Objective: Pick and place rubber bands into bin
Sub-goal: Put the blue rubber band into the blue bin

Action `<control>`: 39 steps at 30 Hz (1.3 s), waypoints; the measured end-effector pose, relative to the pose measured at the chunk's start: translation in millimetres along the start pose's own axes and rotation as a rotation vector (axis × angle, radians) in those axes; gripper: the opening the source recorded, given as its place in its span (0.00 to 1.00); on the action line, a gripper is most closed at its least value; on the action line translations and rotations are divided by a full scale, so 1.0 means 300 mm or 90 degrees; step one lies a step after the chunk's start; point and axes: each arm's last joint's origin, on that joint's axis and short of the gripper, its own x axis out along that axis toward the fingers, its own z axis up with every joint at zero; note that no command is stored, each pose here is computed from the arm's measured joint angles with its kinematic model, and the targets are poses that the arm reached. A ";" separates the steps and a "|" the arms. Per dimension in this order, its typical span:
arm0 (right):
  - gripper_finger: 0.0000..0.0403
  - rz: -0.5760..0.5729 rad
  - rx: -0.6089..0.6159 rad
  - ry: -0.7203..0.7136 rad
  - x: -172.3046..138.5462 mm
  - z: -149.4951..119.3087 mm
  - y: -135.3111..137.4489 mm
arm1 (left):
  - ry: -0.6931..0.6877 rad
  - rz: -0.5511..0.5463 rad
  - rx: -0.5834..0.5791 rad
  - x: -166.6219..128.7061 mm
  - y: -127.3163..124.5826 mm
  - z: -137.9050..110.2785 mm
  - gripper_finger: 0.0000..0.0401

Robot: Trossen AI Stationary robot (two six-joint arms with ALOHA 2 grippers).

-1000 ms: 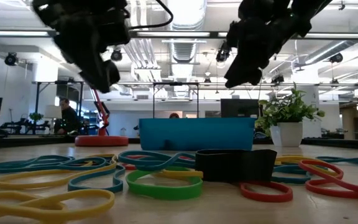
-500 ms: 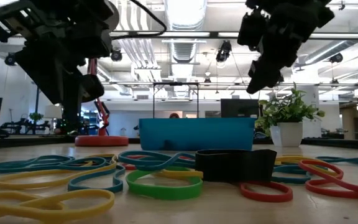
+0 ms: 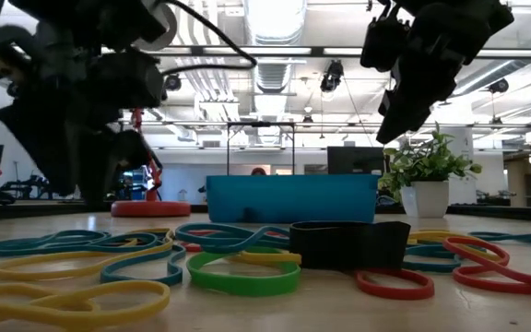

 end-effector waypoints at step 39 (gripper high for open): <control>0.21 0.002 0.012 0.000 0.001 -0.003 0.006 | -0.005 0.005 -0.055 0.050 -0.009 0.020 0.00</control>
